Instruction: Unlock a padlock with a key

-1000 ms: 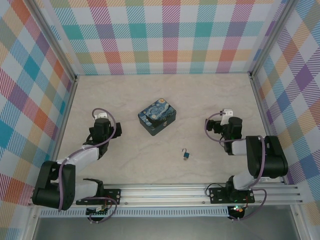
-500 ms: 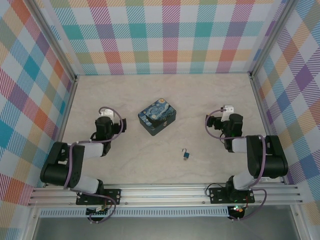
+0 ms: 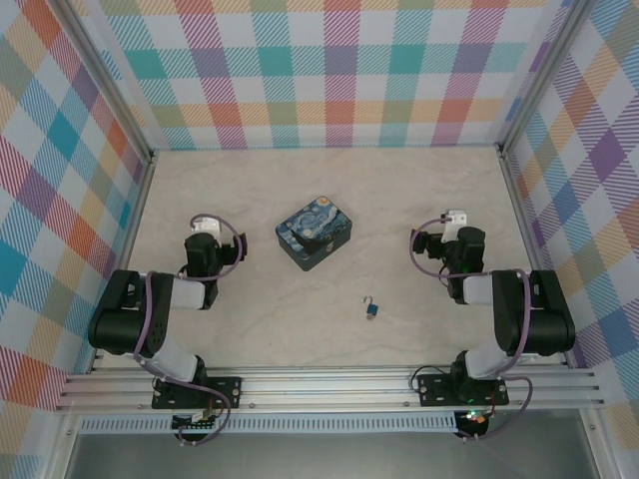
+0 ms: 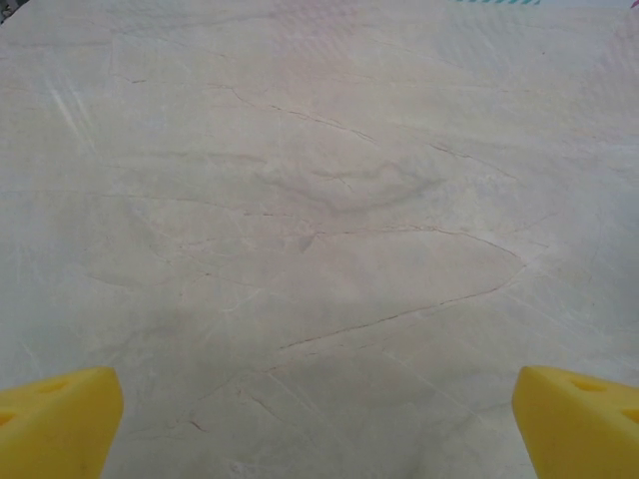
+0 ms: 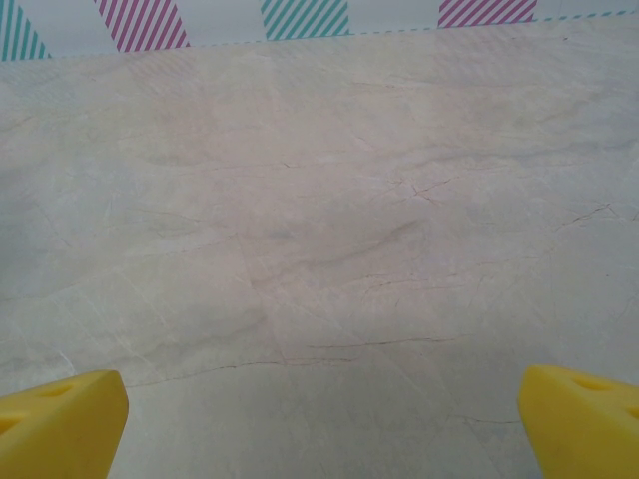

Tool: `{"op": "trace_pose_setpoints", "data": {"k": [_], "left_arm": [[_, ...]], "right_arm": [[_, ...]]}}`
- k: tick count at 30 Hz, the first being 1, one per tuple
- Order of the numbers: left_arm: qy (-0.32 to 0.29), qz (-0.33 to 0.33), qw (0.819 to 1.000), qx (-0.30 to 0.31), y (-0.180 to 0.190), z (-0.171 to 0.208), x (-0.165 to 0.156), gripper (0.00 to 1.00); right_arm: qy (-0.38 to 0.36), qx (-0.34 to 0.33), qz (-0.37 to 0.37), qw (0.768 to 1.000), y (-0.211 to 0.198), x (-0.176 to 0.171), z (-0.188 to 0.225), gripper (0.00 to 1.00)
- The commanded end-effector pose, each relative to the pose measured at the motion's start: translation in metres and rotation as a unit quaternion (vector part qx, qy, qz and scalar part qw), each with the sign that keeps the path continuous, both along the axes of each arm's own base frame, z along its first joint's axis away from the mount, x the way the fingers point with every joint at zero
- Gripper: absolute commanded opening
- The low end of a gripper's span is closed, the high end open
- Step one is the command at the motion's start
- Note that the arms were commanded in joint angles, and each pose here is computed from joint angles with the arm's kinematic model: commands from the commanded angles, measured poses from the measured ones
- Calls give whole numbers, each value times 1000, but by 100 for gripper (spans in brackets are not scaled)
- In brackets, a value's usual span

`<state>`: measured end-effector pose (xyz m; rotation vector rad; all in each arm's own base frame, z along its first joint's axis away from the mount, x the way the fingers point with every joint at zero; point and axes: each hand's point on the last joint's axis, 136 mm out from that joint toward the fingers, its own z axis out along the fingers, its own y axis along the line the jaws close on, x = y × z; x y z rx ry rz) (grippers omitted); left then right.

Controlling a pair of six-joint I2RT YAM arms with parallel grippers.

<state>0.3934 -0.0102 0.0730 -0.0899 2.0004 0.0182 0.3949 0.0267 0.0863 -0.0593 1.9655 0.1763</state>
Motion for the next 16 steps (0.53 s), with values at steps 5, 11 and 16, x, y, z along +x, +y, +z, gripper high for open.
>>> {"op": "trace_pose_setpoints", "data": {"k": [5,11,16], "left_arm": [[-13,1,1000,-10,2,7,4,100],[-13,1,1000,-10,2,7,4,100],[-13,1,1000,-10,2,7,4,100]], "right_arm": [[-9,0,-2,1000,-2,3,6,100],[-8,0,-2,1000,-2,3,5,100],[-8,0,-3,1000,-3,3,6,100]]}}
